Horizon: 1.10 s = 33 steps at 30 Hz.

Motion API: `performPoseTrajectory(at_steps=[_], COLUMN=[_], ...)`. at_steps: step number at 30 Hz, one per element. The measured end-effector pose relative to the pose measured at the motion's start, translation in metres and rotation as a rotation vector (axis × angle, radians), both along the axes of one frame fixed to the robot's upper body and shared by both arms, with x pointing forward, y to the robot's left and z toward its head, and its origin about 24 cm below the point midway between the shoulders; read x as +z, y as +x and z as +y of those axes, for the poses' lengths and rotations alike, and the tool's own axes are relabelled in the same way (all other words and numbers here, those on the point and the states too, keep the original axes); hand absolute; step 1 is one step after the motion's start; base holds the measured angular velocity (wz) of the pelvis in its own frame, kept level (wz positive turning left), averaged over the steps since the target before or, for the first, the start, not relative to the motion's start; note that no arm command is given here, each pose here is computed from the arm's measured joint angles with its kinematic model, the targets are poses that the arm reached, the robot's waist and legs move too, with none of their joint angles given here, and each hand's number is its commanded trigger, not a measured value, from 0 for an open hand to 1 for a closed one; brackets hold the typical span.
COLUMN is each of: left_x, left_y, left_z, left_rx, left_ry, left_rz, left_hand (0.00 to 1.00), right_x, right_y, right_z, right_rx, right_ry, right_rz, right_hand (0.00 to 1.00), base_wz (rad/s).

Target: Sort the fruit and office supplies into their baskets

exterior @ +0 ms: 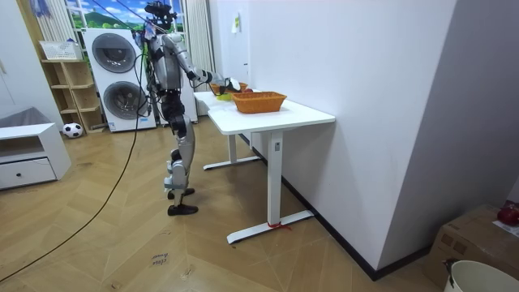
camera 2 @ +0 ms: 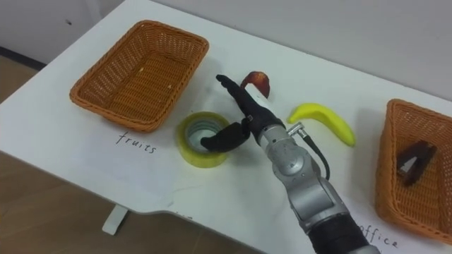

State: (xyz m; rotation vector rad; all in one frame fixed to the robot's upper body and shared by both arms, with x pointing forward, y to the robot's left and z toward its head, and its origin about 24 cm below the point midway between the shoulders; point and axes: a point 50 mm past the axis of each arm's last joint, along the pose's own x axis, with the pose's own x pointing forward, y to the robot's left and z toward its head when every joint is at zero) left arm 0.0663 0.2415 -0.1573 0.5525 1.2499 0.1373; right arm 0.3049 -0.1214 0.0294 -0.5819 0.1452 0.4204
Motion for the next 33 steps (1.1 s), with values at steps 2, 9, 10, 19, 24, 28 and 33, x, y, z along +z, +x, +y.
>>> performPoseTrajectory(at_steps=[2,9,10,19,24,28,33], left_x=[-0.001,-0.003,-0.003,-0.003,-0.002,-0.002,-0.002], left_y=[-0.002,-0.010,-0.011,-0.014,-0.014,-0.015,-0.016], left_z=[0.001,0.002,0.003,0.005,0.009,0.009,0.013], left_rx=[-0.001,0.009,0.010,0.014,0.011,0.010,0.033], left_ry=[0.006,0.010,0.011,0.019,0.008,0.001,0.009], left_rz=[0.020,0.062,0.066,0.089,0.099,0.108,0.118], left_hand=[0.00,0.00,0.00,0.00,0.00,0.00,0.00], right_x=[0.000,-0.002,-0.002,-0.001,-0.002,-0.002,0.004], right_y=[0.003,0.005,0.005,0.009,0.009,0.008,0.009], right_z=[0.000,-0.002,-0.002,0.000,0.001,0.002,0.003], right_rx=[0.012,0.034,0.037,0.070,0.112,0.144,0.187], right_ry=[-0.009,-0.021,-0.021,-0.039,-0.062,-0.075,-0.109], right_rz=[0.018,0.054,0.058,0.098,0.134,0.160,0.174], right_hand=[0.00,0.00,0.00,0.00,0.00,0.00,0.00], base_wz=[0.00,0.00,0.00,-0.01,-0.01,0.00,0.00])
